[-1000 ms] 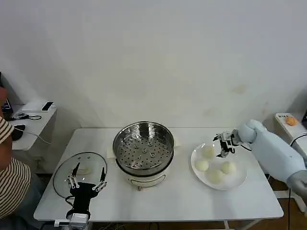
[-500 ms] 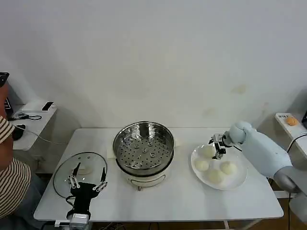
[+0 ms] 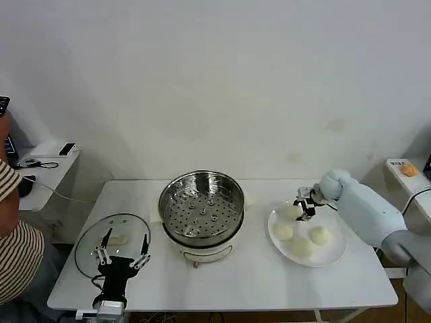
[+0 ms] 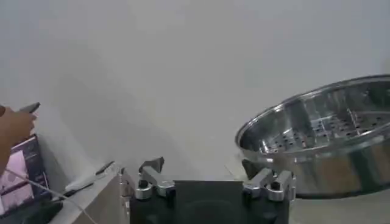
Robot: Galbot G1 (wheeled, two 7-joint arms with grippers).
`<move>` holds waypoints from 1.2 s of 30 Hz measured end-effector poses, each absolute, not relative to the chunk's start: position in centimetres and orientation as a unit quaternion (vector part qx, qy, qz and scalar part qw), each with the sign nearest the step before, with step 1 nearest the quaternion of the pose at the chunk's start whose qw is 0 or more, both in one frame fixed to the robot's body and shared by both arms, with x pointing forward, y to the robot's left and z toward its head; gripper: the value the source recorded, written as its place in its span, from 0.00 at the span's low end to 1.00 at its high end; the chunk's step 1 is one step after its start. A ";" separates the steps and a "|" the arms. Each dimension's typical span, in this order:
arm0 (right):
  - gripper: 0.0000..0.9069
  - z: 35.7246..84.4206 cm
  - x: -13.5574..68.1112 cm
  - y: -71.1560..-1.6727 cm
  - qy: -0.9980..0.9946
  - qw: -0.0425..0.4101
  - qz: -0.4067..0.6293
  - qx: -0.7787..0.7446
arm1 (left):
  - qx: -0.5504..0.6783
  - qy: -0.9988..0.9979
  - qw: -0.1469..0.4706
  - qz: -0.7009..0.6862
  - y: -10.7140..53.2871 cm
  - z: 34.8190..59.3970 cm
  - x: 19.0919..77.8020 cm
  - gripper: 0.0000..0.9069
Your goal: Take steamed baozi put them in steamer then cover it.
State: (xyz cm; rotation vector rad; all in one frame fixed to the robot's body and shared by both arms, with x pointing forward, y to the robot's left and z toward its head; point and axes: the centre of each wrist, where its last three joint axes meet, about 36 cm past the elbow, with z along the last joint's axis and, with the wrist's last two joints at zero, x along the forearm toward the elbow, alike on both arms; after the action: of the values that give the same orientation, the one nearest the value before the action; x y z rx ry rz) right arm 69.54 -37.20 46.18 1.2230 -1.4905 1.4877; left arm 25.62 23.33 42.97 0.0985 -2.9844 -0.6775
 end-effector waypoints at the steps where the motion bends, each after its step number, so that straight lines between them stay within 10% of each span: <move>1: 0.69 46.8 69.6 -37.2 -0.574 0.343 0.575 0.472 | 0.032 -0.974 0.040 -0.221 23.4 43.0 25.6 1.00; 20: 0.70 65.5 71.6 -29.1 -0.569 0.200 0.629 0.490 | 0.031 -0.973 0.022 -0.226 23.7 43.8 26.0 1.00; 36: 0.69 66.9 70.9 -10.1 -0.445 0.093 0.666 0.591 | 0.039 -0.974 0.025 -0.222 24.6 44.1 25.7 1.00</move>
State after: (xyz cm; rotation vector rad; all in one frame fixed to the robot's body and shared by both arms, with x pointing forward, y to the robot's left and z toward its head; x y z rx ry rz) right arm 70.92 -10.07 66.91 1.7555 -1.3220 1.9773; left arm 25.70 24.59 44.15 0.1212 -3.0115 -0.6873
